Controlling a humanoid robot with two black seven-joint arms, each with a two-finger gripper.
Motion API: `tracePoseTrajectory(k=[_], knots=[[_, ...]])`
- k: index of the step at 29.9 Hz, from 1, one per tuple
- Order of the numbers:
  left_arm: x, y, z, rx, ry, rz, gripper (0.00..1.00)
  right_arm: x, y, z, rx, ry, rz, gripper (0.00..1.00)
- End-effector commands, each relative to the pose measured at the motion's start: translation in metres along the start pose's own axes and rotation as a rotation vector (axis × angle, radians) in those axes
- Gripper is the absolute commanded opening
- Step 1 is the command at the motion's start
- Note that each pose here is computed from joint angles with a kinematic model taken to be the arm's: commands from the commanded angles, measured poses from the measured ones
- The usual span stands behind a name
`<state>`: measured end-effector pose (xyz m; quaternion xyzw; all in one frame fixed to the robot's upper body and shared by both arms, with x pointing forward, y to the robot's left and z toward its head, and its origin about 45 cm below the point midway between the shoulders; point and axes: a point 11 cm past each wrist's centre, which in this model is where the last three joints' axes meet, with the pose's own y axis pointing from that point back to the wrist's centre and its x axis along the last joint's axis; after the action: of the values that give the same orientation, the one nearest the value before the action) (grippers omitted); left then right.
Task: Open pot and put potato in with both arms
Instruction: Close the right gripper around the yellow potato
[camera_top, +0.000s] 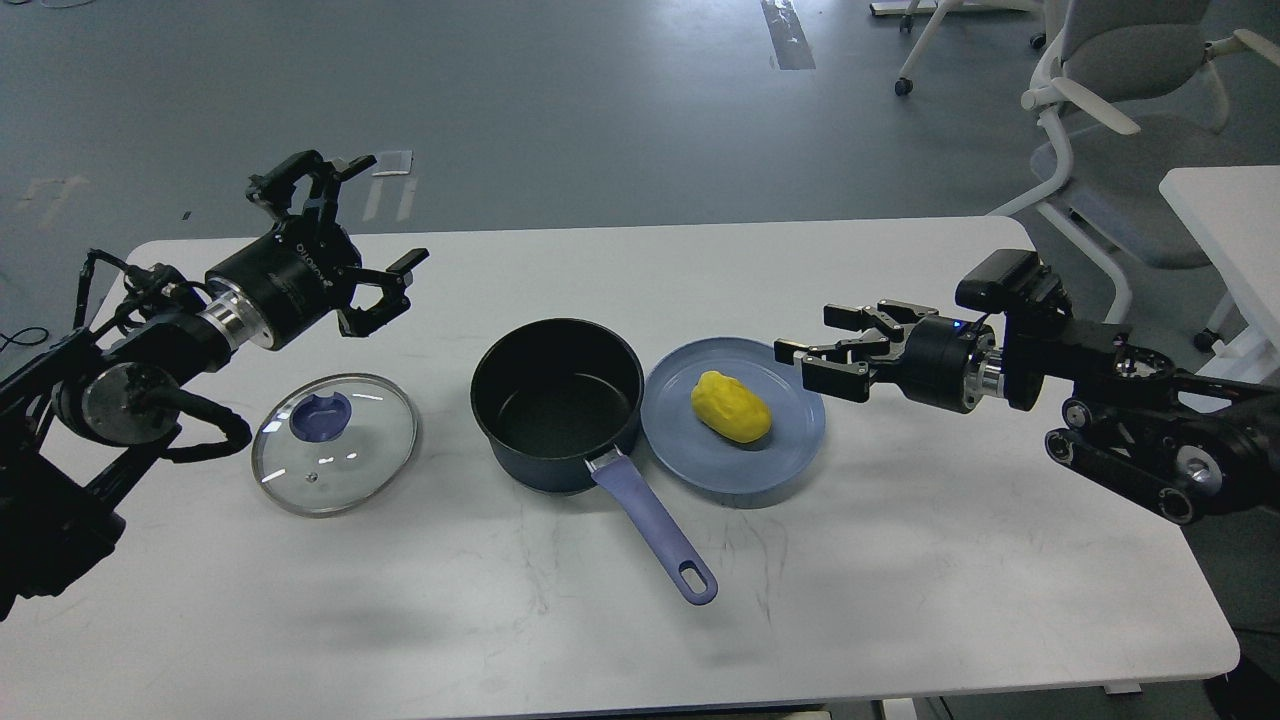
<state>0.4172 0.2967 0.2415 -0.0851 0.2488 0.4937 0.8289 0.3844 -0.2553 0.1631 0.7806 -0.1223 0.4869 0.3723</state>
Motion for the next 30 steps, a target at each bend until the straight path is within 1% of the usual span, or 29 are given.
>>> tracePoseTrajectory(k=[1, 15, 24, 27, 28, 29, 30], knots=[[0.000, 0.000, 0.000, -0.001, 0.000, 0.001, 0.98, -0.008, -0.004, 0.003, -0.011, 0.014, -0.029, 0.90], [0.005, 0.006, 0.003, 0.002, -0.010, 0.009, 0.98, -0.022, -0.022, -0.003, 0.002, 0.049, -0.096, 0.90], [0.012, 0.012, 0.008, -0.016, -0.022, 0.024, 0.98, -0.020, -0.041, -0.021, 0.050, 0.055, -0.091, 0.90], [0.013, 0.012, 0.009, -0.018, -0.024, 0.026, 0.98, -0.020, -0.044, -0.017, 0.035, 0.060, -0.093, 0.90], [0.012, 0.012, 0.009, -0.018, -0.024, 0.025, 0.98, -0.021, -0.046, -0.018, 0.036, 0.061, -0.096, 0.90], [0.012, 0.013, 0.010, -0.018, -0.025, 0.024, 0.98, -0.024, -0.048, -0.017, 0.032, 0.067, -0.108, 0.83], [0.013, 0.013, 0.010, -0.018, -0.026, 0.027, 0.98, -0.027, -0.050, -0.018, 0.033, 0.075, -0.122, 0.80]])
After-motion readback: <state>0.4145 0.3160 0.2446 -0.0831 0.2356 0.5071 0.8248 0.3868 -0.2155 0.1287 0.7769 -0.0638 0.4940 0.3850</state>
